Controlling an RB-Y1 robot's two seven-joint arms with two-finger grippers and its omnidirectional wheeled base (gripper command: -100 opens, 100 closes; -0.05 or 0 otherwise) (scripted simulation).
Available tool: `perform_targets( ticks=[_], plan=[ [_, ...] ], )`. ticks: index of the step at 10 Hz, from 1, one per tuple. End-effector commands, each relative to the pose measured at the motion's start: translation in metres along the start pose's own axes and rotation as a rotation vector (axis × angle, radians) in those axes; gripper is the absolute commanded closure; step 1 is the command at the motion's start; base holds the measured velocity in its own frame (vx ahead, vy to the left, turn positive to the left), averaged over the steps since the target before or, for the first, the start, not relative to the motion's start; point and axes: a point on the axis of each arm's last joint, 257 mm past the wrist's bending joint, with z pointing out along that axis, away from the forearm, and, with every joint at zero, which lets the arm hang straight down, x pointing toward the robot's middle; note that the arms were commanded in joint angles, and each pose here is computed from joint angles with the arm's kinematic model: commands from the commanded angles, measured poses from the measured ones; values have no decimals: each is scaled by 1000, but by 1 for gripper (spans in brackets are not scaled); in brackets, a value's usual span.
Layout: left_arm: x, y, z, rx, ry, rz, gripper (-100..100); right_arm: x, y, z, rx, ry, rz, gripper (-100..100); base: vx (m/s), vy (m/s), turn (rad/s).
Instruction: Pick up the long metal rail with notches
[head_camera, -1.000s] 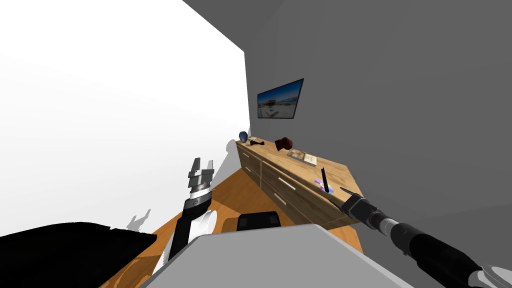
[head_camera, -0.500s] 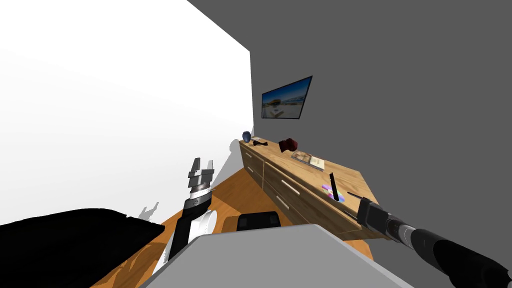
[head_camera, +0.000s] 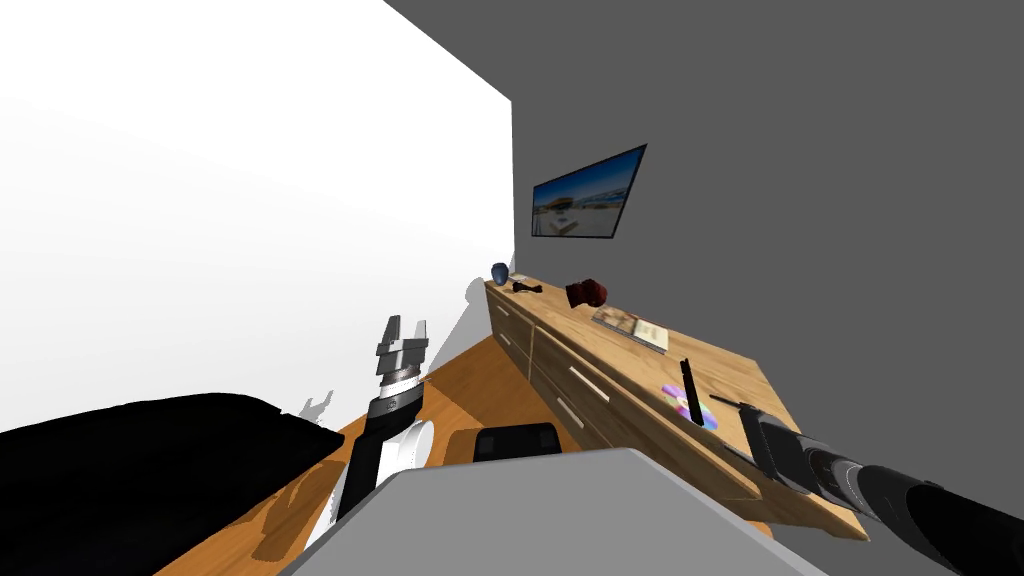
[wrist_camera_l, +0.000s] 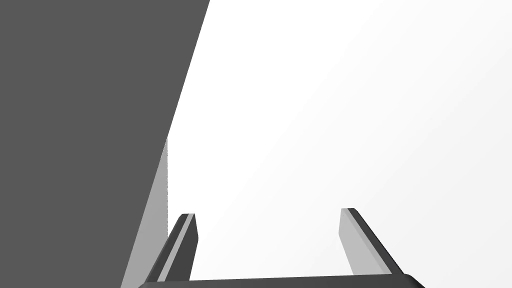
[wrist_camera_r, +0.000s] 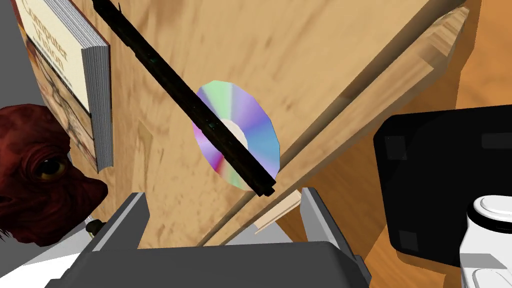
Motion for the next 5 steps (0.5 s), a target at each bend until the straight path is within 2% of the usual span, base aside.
perform_targets(
  ticks=[1, 2, 3, 4, 5],
  plan=[
    [0, 0, 0, 0, 0, 0, 0, 6, 1, 1, -29, 10, -67, -100, 38, -19, 62],
    [0, 0, 0, 0, 0, 0, 0, 23, 8, -4, -76, 40, -157, -100, 40, -12, 130],
    [0, 0, 0, 0, 0, 0, 0, 21, 6, -2, -80, 34, -169, -100, 36, -16, 75],
    [0, 0, 0, 0, 0, 0, 0, 37, 13, -6, -127, 59, -254, -100, 45, -21, 139],
    [0, 0, 0, 0, 0, 0, 0, 35, 11, -4, -132, 52, -267, -100, 36, -23, 65]
  ],
)
